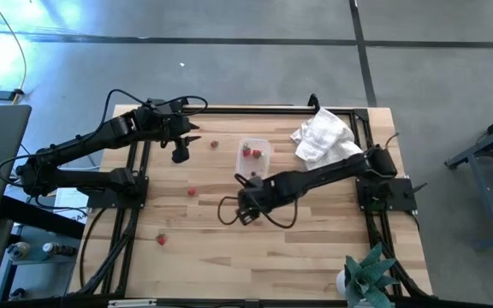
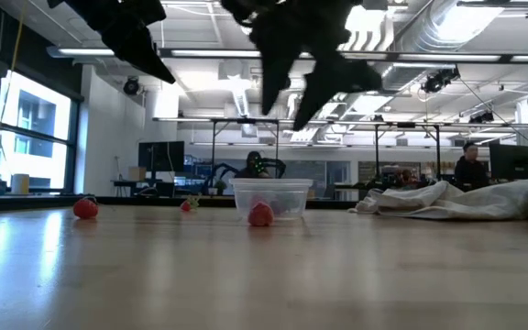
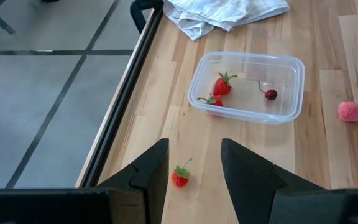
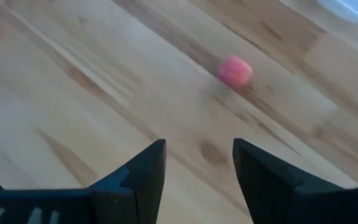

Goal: Pick and placing Produce into tupperware
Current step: Put the peach into the transparent container

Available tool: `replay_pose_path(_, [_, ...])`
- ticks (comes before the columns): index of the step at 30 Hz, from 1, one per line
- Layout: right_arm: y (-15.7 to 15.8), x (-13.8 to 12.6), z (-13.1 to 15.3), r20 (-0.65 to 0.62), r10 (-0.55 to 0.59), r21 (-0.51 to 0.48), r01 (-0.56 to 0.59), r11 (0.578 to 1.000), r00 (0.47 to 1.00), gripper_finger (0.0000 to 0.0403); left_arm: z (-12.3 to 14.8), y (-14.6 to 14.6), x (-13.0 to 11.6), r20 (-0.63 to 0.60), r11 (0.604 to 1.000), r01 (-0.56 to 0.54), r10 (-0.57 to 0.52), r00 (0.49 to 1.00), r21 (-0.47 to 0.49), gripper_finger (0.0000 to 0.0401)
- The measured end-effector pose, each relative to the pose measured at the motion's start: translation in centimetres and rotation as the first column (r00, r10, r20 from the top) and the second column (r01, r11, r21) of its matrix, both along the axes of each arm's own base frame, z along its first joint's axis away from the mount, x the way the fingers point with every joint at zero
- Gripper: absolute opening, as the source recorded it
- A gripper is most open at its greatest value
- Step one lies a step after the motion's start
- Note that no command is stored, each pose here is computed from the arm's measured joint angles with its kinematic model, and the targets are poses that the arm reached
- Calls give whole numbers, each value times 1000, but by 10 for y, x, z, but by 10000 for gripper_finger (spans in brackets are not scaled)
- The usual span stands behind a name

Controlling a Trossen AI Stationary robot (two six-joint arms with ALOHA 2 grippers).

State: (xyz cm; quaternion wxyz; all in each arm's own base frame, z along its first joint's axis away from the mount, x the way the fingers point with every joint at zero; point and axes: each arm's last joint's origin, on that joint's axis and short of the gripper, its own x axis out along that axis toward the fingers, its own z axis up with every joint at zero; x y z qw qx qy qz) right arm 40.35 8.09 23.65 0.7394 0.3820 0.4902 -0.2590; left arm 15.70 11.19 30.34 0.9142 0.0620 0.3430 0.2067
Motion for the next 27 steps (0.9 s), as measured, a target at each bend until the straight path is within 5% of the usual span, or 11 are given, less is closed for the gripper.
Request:
replay_pose_path(10, [-34,24,-34,-21,-65,58,67,996,998,179,0,0,0,0,1000,0,0,1000,0,136])
replay_pose_path(17, [-40,31,-62,-89,11,124,0,992,996,179,0,0,0,0,1000,0,0,1000,0,136])
replay_pose_path(27, [-51,32,-68,-111,16,111,-3,994,994,180,0,0,0,0,1000,0,0,1000,0,136])
